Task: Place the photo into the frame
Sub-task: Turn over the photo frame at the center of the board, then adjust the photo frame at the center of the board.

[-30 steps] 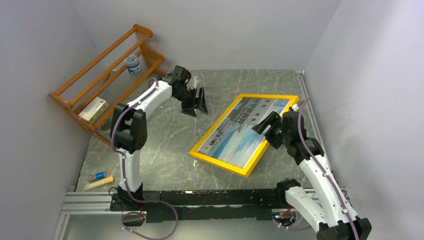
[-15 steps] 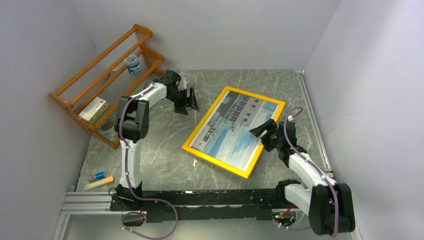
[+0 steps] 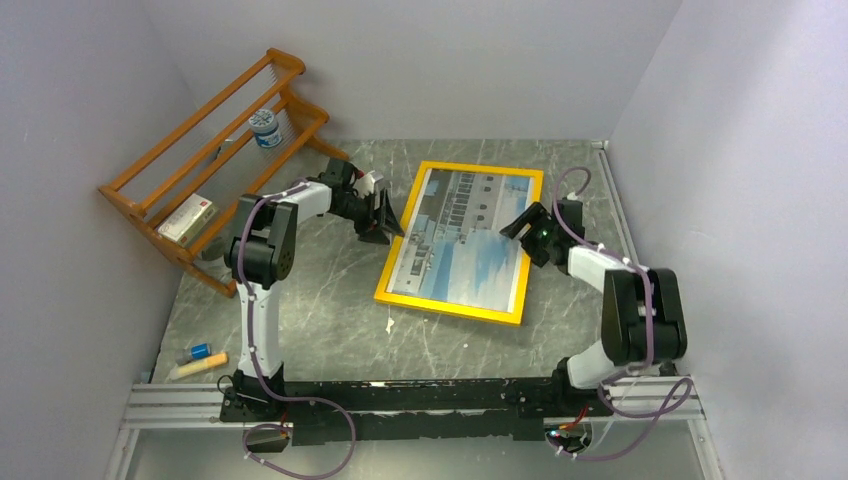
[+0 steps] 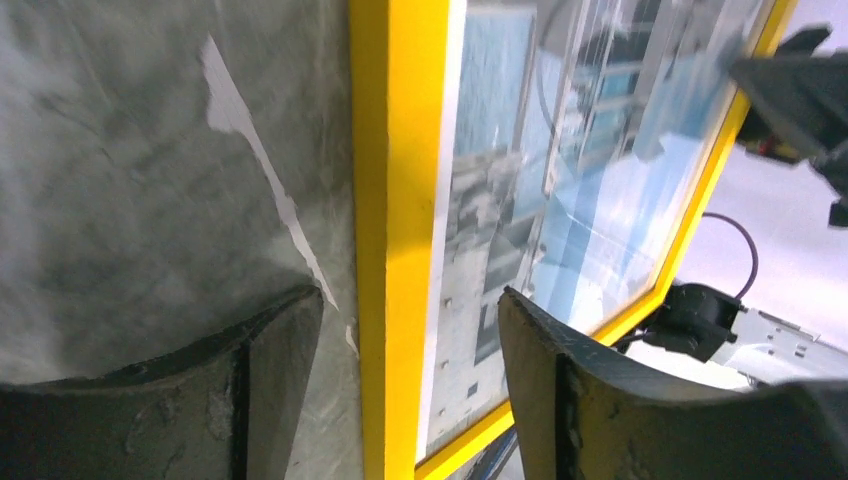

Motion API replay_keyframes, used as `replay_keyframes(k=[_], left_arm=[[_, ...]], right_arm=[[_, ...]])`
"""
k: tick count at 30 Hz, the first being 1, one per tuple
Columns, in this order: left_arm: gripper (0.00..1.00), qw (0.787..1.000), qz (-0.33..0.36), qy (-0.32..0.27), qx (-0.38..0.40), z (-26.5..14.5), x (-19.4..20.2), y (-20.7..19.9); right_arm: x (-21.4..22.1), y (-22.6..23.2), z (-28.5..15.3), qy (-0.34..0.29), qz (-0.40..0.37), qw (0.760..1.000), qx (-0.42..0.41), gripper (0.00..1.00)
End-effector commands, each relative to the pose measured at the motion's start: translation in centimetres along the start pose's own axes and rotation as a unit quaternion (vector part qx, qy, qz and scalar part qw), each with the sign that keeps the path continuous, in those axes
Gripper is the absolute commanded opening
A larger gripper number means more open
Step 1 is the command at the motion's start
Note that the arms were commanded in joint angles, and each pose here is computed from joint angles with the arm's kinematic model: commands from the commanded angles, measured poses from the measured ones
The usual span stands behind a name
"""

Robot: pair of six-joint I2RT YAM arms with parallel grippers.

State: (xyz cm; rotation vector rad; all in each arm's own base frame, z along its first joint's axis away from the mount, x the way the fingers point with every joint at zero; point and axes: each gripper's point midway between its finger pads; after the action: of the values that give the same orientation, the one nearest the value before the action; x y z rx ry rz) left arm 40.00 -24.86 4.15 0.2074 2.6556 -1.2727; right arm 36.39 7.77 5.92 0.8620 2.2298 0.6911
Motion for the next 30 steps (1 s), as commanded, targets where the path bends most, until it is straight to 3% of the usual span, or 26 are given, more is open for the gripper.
replay_keyframes(k=[1,11,16,21,25,30], left_arm=[[0.69,0.999,-0.005,0.052,0.007,0.6,4.5,-0.5],[0.67,0.991,0.032,0.112,-0.06,-0.9,11.4,-1.2],[0.7,0.987,0.046,0.121,-0.1,-2.1,13.1,-1.0],[0.75,0.982,0.078,0.084,-0.149,-4.3,10.8,-1.7],[0.78,0.979,0.11,0.036,-0.169,-5.7,7.1,-3.4],[0.8,0.971,0.173,-0.037,-0.158,-5.7,0.8,-6.1]], right_arm=[[-2.9,2.8,2.1,-0.014,-0.045,0.998,-0.031,0.77],[-5.5,6.0,7.4,0.014,-0.15,0.985,-0.082,0.77],[-7.0,5.7,8.1,0.011,-0.183,0.982,-0.047,0.81],[-9.6,5.7,6.5,-0.034,-0.19,0.981,-0.005,0.86],[-11.3,6.1,2.5,-0.083,-0.134,0.987,0.04,0.86],[-6.2,6.0,-2.4,-0.042,-0.04,0.998,0.033,0.8]])
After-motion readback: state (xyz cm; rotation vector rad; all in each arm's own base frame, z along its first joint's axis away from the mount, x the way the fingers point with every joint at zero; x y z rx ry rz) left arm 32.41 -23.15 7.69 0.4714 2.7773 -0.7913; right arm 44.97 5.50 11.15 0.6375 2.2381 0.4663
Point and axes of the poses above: each gripper's point midway between its finger pads, its own z axis out along the fingers, its own y axis along the line the jaws close on, x = y × z, and after that the axes turned 3 degrees about z, right-handed
